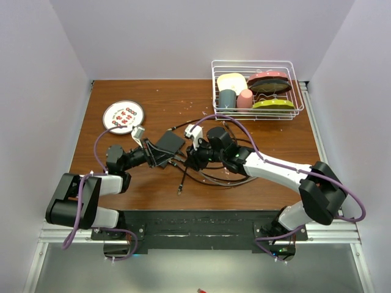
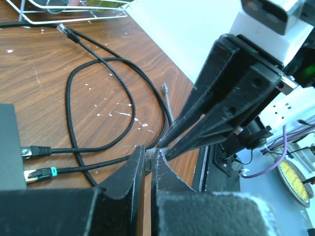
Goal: Insert the plug into the switch port
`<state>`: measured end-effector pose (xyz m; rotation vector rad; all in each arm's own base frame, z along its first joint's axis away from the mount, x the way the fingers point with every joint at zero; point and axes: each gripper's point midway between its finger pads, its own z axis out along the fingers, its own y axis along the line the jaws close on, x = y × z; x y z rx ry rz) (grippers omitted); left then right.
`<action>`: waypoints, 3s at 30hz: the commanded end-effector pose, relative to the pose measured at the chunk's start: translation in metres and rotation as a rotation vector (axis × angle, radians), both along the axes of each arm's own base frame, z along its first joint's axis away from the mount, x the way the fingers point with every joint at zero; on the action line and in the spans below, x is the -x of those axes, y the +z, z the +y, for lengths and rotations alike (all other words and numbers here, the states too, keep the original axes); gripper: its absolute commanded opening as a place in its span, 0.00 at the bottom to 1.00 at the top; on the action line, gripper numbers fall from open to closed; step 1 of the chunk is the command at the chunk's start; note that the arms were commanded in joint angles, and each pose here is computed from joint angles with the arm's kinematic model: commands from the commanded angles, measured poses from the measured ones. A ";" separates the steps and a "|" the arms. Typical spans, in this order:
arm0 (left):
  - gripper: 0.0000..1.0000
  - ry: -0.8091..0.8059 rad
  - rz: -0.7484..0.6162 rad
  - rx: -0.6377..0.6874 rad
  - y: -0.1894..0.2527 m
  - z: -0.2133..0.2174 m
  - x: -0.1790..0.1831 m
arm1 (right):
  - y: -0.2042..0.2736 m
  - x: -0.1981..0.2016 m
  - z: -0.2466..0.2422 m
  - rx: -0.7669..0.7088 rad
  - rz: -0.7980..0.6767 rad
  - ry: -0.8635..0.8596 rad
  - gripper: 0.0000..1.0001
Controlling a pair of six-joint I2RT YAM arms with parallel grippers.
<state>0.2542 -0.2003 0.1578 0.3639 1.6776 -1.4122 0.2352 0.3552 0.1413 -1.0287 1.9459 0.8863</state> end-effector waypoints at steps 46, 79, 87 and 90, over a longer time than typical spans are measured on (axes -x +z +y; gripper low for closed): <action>0.00 0.199 0.192 -0.057 0.010 0.014 -0.033 | 0.020 -0.039 0.052 0.119 -0.229 -0.131 0.31; 0.00 0.195 0.191 -0.075 0.006 0.014 -0.032 | 0.017 -0.033 0.070 0.094 -0.209 -0.077 0.28; 0.00 0.184 0.185 -0.070 0.009 0.013 -0.030 | 0.013 -0.037 0.071 0.098 -0.209 -0.093 0.08; 0.00 0.183 0.181 -0.069 0.011 0.013 -0.030 | 0.010 -0.038 0.071 0.102 -0.210 -0.100 0.05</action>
